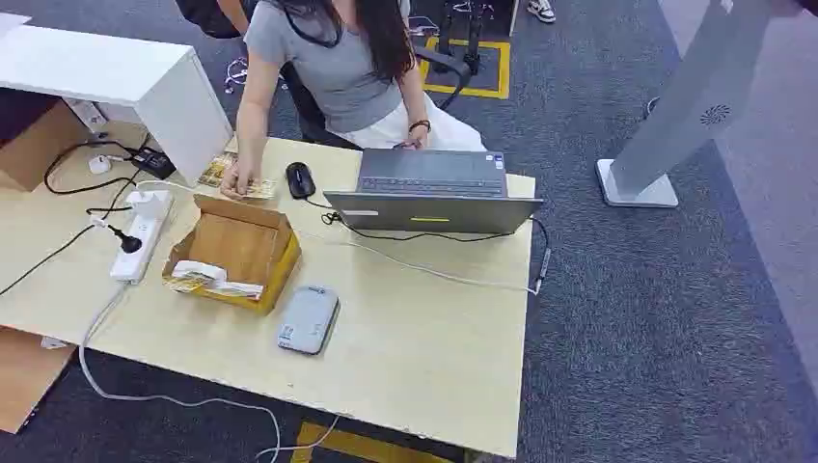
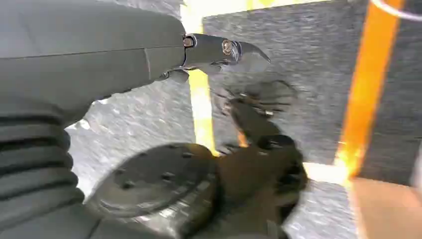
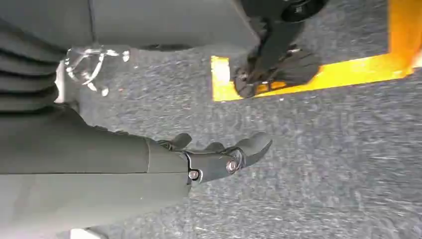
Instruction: Pass the card to the sensor for recognition and then transmit it.
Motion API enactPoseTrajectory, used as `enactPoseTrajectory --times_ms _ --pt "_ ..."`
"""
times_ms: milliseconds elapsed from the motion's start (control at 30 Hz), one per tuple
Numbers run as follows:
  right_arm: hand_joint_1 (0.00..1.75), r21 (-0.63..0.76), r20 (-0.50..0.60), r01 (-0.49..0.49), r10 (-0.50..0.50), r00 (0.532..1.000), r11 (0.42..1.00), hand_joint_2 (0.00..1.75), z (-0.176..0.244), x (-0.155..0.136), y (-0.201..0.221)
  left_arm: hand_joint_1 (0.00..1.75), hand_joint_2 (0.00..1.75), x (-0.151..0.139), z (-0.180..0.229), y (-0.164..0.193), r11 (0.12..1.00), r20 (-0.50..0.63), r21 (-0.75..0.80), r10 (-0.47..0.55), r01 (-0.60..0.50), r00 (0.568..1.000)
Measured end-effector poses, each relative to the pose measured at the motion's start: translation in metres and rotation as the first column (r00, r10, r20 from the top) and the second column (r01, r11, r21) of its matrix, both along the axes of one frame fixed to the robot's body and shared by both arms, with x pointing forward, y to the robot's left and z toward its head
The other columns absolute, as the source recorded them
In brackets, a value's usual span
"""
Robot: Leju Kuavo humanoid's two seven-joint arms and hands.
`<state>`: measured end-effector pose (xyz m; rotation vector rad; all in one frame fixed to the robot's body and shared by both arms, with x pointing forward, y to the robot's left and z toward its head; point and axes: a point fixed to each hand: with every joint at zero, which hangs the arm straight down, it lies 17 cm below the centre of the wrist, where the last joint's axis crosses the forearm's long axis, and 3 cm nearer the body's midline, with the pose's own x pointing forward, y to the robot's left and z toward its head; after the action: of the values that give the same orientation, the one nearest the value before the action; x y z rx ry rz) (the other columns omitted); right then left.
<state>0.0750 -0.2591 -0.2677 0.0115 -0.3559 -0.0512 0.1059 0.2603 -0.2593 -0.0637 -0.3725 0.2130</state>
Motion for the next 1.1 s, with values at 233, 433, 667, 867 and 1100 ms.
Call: enactPoseTrajectory --times_ms 233,433,667,867,1100 --pt "0.0 0.021 0.102 0.062 -0.063 0.993 0.998 0.0 0.011 0.028 0.004 0.0 0.0 0.046 0.018 0.014 0.981 0.104 -0.075 0.186 -0.178 0.977" --pt "0.0 0.04 0.184 0.114 -0.119 0.976 0.993 0.0 0.022 0.049 0.005 0.0 0.0 0.074 0.035 0.038 0.937 0.185 -0.131 0.344 -0.324 0.92" --pt "0.0 0.028 0.224 0.181 -0.182 0.957 0.983 0.0 0.027 0.058 0.001 0.0 1.75 0.097 0.061 0.075 0.874 0.303 -0.174 0.487 -0.455 0.819" --pt "0.0 -0.06 0.164 0.207 -0.195 0.967 0.976 0.0 0.018 0.042 -0.012 0.0 1.75 0.11 0.09 0.104 0.841 0.416 -0.183 0.535 -0.509 0.735" --pt "0.0 -0.171 0.035 0.214 -0.211 0.977 0.962 0.0 0.006 0.01 -0.024 0.0 1.75 0.118 0.129 0.134 0.806 0.536 -0.187 0.563 -0.562 0.63"
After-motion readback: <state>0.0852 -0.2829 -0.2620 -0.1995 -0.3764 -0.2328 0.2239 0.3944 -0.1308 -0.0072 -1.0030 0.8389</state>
